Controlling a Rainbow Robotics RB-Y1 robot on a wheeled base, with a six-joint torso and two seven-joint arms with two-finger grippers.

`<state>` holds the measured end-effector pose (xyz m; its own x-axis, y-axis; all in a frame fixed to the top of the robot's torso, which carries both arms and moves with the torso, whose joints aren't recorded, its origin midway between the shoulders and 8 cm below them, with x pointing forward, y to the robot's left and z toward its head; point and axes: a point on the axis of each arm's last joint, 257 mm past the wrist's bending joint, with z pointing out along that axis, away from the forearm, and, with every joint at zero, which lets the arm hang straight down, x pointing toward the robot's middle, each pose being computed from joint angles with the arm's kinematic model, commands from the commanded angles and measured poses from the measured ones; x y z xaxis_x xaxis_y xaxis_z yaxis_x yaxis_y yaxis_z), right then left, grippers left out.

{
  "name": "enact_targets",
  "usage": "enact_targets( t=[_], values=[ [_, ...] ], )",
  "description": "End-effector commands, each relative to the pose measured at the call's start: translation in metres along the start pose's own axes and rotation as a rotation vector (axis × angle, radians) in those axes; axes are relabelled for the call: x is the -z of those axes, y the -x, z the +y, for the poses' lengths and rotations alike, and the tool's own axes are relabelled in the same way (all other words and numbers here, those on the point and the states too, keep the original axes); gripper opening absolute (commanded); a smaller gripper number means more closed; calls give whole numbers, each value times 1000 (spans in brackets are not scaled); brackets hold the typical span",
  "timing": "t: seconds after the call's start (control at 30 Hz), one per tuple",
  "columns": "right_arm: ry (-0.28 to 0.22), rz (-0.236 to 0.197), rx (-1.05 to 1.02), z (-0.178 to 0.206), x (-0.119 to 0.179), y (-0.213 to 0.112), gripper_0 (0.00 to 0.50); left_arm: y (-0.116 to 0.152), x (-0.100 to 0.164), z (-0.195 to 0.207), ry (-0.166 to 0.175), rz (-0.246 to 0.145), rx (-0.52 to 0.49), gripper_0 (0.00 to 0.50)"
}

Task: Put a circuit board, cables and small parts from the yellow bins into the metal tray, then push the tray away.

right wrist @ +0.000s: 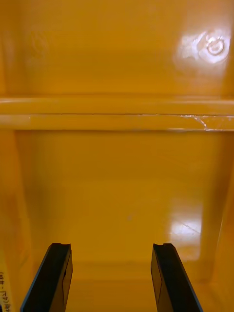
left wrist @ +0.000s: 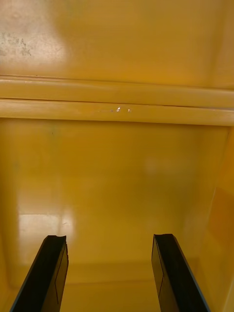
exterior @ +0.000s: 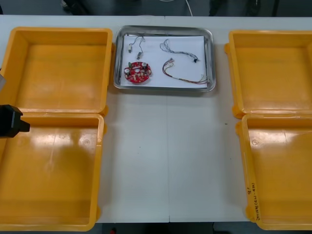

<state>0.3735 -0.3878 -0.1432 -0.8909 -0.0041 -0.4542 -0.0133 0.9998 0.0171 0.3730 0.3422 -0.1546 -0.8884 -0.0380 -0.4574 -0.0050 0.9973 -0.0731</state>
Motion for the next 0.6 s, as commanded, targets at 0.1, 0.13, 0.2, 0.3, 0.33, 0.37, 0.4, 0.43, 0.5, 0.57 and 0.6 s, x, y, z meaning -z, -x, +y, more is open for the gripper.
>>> enact_targets(
  t=[0.1, 0.13, 0.2, 0.3, 0.33, 0.37, 0.4, 0.43, 0.5, 0.57, 0.6],
  values=[
    [-34, 10, -58, -30, 13, 1, 467, -5, 5, 6, 39, 8, -150, 500],
    [-34, 10, -58, -30, 13, 1, 466, -5, 5, 6, 39, 8, -150, 500],
    [-34, 19, -62, -30, 11, -3, 467, -5, 5, 6, 39, 8, -150, 500],
    [-31, 33, -73, -31, 8, -9, 467, -5, 5, 6, 39, 8, -150, 500],
    [-33, 34, -75, -31, 8, -9, 468, -5, 5, 6, 39, 8, -150, 500],
    [-33, 34, -78, -31, 8, -9, 468, -5, 5, 6, 39, 8, -150, 500],
    [-30, 34, -79, -31, 8, -9, 467, -5, 5, 6, 39, 8, -150, 500],
    [-30, 35, -80, -31, 8, -9, 467, -5, 5, 6, 39, 8, -150, 500],
    [-28, 36, -83, -30, 8, -10, 468, -5, 5, 6, 39, 8, -150, 500],
    [-29, 32, -86, -30, 9, -9, 468, -5, 5, 6, 39, 8, -150, 500],
    [-32, 34, -88, -31, 9, -9, 468, -5, 5, 6, 39, 8, -150, 500]
  ],
)
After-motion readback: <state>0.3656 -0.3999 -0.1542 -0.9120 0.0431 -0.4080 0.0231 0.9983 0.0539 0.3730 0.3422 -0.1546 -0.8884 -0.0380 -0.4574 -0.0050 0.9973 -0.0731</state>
